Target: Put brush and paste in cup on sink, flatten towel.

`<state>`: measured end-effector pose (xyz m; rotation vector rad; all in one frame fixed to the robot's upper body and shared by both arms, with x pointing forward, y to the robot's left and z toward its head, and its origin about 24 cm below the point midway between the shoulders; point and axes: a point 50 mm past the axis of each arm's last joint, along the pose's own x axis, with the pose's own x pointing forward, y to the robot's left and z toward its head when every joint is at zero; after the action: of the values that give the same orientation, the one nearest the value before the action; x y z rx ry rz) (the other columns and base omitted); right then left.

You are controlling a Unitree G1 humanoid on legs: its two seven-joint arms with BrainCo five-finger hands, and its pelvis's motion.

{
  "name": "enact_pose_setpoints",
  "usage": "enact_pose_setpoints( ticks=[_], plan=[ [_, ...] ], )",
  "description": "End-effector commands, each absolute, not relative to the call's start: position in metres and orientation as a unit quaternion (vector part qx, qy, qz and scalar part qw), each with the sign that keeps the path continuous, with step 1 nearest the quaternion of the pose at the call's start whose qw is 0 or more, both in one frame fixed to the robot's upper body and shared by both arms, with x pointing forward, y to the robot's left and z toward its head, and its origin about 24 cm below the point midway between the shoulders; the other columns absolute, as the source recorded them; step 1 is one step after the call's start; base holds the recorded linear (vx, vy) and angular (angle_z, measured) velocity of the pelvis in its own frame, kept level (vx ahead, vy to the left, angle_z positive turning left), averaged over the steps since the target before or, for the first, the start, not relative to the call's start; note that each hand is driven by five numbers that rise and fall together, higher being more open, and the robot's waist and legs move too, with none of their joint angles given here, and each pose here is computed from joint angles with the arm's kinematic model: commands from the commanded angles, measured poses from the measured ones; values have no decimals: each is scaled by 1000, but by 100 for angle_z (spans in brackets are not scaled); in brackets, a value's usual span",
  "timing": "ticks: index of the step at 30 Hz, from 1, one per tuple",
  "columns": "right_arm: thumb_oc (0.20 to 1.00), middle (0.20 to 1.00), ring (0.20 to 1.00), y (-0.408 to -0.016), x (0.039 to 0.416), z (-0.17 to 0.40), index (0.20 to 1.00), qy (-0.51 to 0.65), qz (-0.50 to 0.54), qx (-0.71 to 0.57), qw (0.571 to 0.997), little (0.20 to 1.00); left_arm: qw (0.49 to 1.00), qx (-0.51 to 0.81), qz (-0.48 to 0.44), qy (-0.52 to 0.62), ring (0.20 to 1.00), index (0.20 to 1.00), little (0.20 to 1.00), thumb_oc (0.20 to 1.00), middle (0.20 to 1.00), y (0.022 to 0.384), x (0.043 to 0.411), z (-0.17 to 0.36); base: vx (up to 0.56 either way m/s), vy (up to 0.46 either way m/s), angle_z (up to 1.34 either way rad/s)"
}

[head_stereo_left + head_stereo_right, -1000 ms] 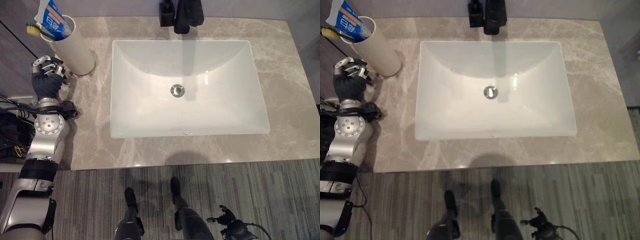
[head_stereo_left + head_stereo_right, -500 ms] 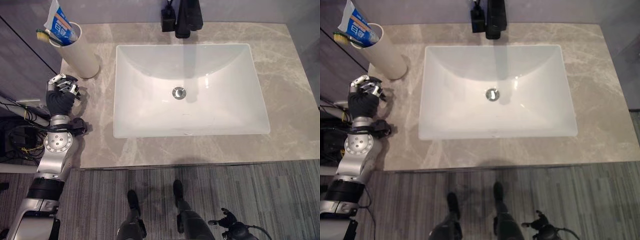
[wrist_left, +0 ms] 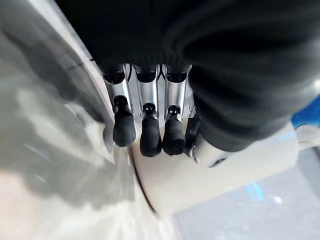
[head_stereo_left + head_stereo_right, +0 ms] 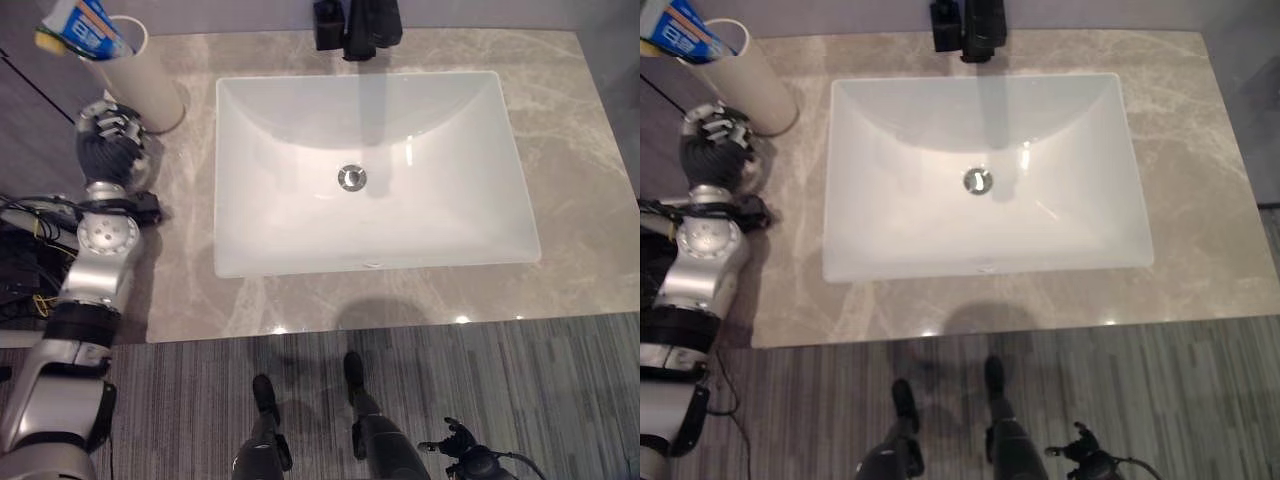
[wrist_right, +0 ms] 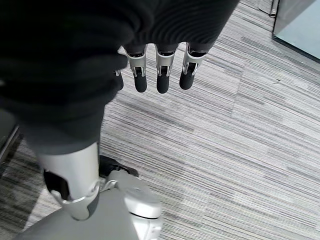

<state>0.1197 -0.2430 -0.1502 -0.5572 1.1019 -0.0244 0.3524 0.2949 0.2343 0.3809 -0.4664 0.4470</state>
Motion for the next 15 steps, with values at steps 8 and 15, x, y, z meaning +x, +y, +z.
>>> enact_pose_setpoints(
  ticks=[8, 15],
  plan=[
    [1000, 1000, 1000, -243, 126, -147, 1000, 498, -9, -257, 828, 1000, 891, 228, 292, -263, 200, 200, 200, 200, 200, 322, 355, 301, 0, 0, 0],
    [1000, 1000, 1000, -236, 127, -148, 1000, 492, 0, -253, 833, 1000, 894, 233, 274, -267, 200, 200, 200, 200, 200, 312, 359, 298, 4, 2, -1]
  ],
)
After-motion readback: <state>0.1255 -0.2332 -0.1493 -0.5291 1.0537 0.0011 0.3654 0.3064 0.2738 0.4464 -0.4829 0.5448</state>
